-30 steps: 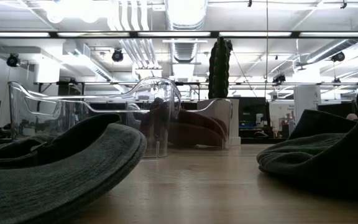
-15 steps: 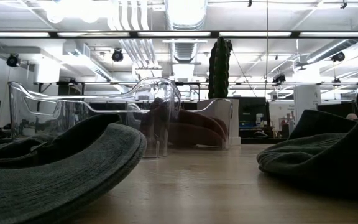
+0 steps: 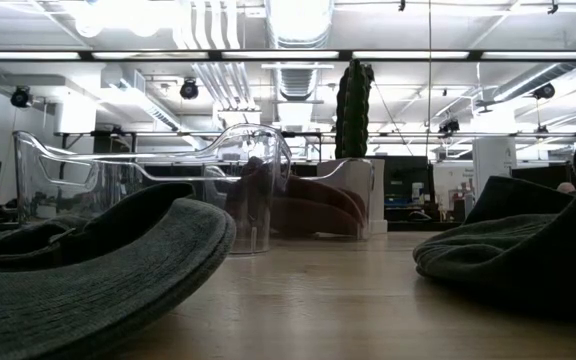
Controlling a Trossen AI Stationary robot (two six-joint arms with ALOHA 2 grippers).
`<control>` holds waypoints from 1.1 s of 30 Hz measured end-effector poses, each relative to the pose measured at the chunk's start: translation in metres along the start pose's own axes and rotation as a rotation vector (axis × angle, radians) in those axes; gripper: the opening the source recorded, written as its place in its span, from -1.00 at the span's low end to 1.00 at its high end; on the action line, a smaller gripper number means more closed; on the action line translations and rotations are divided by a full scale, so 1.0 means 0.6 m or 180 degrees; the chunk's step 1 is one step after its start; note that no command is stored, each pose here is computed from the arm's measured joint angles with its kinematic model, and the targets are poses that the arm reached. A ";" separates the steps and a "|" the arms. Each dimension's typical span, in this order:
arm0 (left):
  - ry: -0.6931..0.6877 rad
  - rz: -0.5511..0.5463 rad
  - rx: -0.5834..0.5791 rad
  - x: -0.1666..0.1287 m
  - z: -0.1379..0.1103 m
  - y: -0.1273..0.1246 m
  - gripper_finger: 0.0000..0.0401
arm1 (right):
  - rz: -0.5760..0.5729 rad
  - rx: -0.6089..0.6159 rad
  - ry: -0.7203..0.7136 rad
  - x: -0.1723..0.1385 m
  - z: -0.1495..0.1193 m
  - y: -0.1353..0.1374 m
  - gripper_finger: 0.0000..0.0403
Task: Pick & Place hat
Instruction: Put the red cap into the top transparent bin
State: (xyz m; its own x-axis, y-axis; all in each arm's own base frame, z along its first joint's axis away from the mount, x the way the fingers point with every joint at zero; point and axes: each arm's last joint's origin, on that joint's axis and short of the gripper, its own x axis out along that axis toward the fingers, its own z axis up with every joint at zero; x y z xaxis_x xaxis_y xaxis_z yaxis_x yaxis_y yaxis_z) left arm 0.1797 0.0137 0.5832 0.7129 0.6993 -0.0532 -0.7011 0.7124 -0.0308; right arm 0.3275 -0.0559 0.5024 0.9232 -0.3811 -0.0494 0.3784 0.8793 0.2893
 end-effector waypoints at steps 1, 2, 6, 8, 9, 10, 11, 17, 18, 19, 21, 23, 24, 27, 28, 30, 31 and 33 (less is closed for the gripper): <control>0.0002 0.0005 0.0003 0.000 0.000 0.000 -0.36 | -0.0039 -0.0039 0.0021 -0.004 0.001 -0.002 -0.94; 0.0010 0.0008 0.0012 -0.001 -0.001 0.001 -0.32 | -0.0073 -0.0078 0.0046 -0.009 0.003 -0.006 -0.94; 0.0072 0.0066 0.0090 -0.004 -0.004 0.005 -0.25 | -0.0229 -0.0141 0.0254 -0.023 0.003 -0.023 -0.94; 0.0118 0.0054 0.0140 -0.007 -0.007 0.007 -0.24 | -0.0314 -0.0171 0.0392 -0.033 0.002 -0.033 -0.94; 0.0159 0.0047 0.0170 -0.008 -0.010 0.008 -0.24 | -0.0329 -0.0189 0.0508 -0.037 0.000 -0.039 -0.94; 0.0203 0.0044 0.0184 -0.009 -0.013 0.008 -0.24 | -0.0343 -0.0202 0.0614 -0.042 -0.002 -0.045 -0.94; 0.0241 0.0042 0.0192 -0.009 -0.015 0.008 -0.24 | -0.0336 -0.0215 0.0756 -0.046 -0.006 -0.049 -0.94; 0.0423 0.0061 0.0224 -0.011 -0.027 0.012 -0.24 | -0.0087 -0.0148 0.1641 -0.053 -0.038 -0.073 -0.94; 0.0430 0.0062 0.0230 -0.012 -0.027 0.012 -0.24 | -0.0065 -0.0133 0.1743 -0.052 -0.043 -0.075 -0.94; 0.0431 0.0061 0.0229 -0.012 -0.027 0.012 -0.24 | -0.0076 -0.0129 0.1856 -0.050 -0.049 -0.080 -0.94; 0.0432 0.0059 0.0203 -0.012 -0.027 0.012 -0.24 | -0.0080 -0.0164 0.2074 -0.042 -0.063 -0.085 -0.94; 0.0438 0.0037 0.0165 -0.011 -0.028 0.011 -0.24 | -0.0080 -0.0177 0.2277 -0.033 -0.075 -0.092 -0.94; 0.0442 0.0011 0.0155 -0.011 -0.028 0.011 -0.24 | -0.0084 -0.0191 0.2376 -0.030 -0.081 -0.095 -0.94; 0.0446 -0.0007 0.0136 -0.011 -0.028 0.011 -0.24 | -0.0135 -0.0316 0.2692 -0.016 -0.103 -0.106 -0.94; 0.0447 -0.0008 0.0132 -0.011 -0.028 0.011 -0.24 | -0.0152 -0.0341 0.2794 -0.010 -0.111 -0.109 -0.94; 0.0449 -0.0005 0.0098 -0.011 -0.028 0.010 -0.24 | -0.0179 -0.0391 0.2967 0.004 -0.128 -0.116 -0.94; 0.0450 -0.0003 0.0076 -0.011 -0.028 0.010 -0.24 | -0.0182 -0.0428 0.3045 0.010 -0.135 -0.118 -0.94; 0.0450 -0.0003 0.0050 -0.011 -0.028 0.010 -0.24 | -0.0176 -0.0552 0.3176 0.023 -0.150 -0.122 -0.94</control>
State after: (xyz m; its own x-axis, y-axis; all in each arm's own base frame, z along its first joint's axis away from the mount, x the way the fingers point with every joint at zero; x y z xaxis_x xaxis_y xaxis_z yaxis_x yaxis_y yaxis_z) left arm 0.1706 0.0124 0.5665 0.7033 0.6841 -0.1933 -0.6993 0.7147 -0.0153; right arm 0.3187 -0.0999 0.3943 0.5085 -0.0796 -0.8574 0.3536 0.9272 0.1236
